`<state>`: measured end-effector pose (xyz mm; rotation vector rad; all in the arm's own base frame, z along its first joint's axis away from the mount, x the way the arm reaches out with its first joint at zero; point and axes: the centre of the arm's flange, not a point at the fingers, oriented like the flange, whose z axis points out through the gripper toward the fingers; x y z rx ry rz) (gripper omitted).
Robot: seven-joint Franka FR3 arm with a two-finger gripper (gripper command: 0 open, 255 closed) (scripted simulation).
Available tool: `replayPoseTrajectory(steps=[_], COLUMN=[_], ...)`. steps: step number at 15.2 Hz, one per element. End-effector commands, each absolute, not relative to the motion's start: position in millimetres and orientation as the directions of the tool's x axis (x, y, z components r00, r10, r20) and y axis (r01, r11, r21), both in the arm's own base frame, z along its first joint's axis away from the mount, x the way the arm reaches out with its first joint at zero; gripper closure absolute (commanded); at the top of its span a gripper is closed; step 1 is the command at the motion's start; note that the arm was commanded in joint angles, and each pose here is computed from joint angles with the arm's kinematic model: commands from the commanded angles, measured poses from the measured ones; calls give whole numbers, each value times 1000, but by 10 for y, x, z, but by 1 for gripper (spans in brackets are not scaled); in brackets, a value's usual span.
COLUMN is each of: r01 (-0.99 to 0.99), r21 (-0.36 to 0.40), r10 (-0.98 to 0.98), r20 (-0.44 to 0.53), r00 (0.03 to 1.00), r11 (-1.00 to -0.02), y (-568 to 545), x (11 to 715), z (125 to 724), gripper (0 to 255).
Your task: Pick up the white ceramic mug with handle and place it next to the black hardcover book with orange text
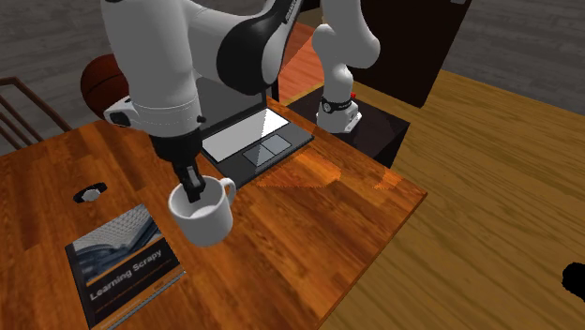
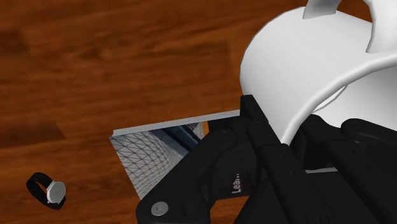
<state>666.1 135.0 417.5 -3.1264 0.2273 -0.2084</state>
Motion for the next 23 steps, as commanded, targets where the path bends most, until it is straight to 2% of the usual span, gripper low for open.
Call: replayPoseTrajectory(steps=[1,11,18,19,23], r01=[-144,-144,-144,-144,-144], r21=[-10,-10,-10,-10,-10], r10=[-144,-144,-144,-144,-144], r20=[133,133,133,133,133], r00=[981,981,981,981,981], r11=[-990,-990,-990,-990,-990], y=[1355,1355,1355,1354,1354], x=[6662,6662,6662,6661,6661], z=[4077,3557,3557,3558,3558], gripper=[255,255,255,0,0])
